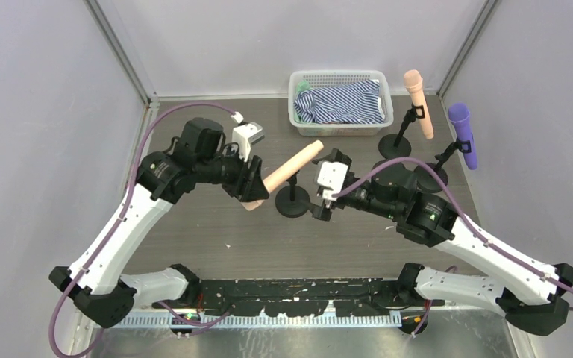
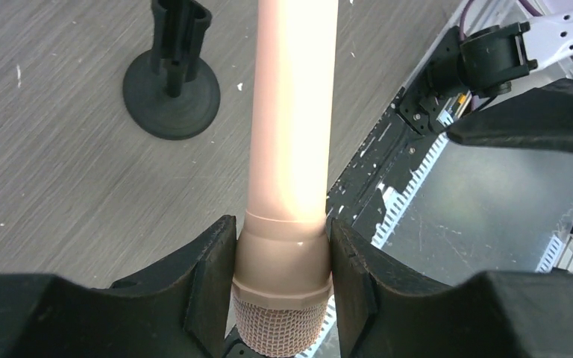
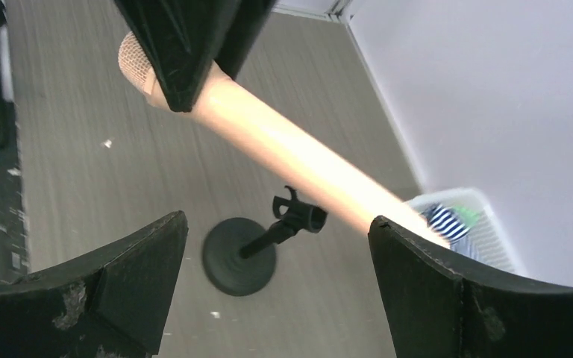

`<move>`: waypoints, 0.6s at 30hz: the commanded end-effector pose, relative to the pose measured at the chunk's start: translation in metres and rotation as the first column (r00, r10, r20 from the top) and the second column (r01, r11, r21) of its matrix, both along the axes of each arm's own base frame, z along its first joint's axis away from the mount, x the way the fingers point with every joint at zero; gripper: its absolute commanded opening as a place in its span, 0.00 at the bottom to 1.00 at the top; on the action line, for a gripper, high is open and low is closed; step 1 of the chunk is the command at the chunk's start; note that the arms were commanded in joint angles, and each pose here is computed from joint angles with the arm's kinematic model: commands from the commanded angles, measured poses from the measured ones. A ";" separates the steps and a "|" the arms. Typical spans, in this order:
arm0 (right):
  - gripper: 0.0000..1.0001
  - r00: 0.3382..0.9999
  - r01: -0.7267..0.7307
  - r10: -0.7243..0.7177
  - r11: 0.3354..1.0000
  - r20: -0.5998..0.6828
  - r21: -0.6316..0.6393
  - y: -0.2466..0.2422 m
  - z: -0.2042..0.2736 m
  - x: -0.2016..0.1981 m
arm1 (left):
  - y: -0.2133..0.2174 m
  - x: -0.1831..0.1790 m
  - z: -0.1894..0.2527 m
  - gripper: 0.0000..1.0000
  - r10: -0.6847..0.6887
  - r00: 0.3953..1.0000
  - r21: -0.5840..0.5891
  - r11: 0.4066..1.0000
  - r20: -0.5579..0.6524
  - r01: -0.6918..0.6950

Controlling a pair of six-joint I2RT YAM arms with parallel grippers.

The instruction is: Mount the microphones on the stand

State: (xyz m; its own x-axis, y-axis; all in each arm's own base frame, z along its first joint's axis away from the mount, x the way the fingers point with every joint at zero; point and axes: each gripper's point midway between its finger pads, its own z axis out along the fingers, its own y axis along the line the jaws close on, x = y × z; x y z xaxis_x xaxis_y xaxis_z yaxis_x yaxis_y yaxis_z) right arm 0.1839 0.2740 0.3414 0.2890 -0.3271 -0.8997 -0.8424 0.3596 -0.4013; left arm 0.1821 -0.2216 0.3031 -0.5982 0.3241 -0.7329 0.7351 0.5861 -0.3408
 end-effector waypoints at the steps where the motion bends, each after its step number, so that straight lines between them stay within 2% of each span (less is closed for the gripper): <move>1: 0.96 0.961 -0.032 0.074 0.987 0.267 -0.156 0.006 0.017 0.001 | -0.015 -0.012 0.017 0.00 -0.078 0.997 -0.048 0.996 -0.005 0.077; 8: 0.98 0.913 0.054 0.133 0.897 0.385 -0.438 0.013 -0.017 0.015 | -0.028 -0.026 0.009 0.00 -0.167 0.985 -0.022 0.986 -0.052 0.166; 13: 0.96 0.900 0.069 0.154 0.873 0.408 -0.483 0.018 -0.024 0.020 | -0.029 -0.036 0.004 0.00 -0.224 0.971 0.000 0.974 -0.087 0.225; 18: 0.86 0.909 0.053 0.178 0.848 0.378 -0.527 0.021 -0.032 0.020 | -0.033 -0.045 0.002 0.00 -0.274 0.955 -0.002 0.961 -0.111 0.275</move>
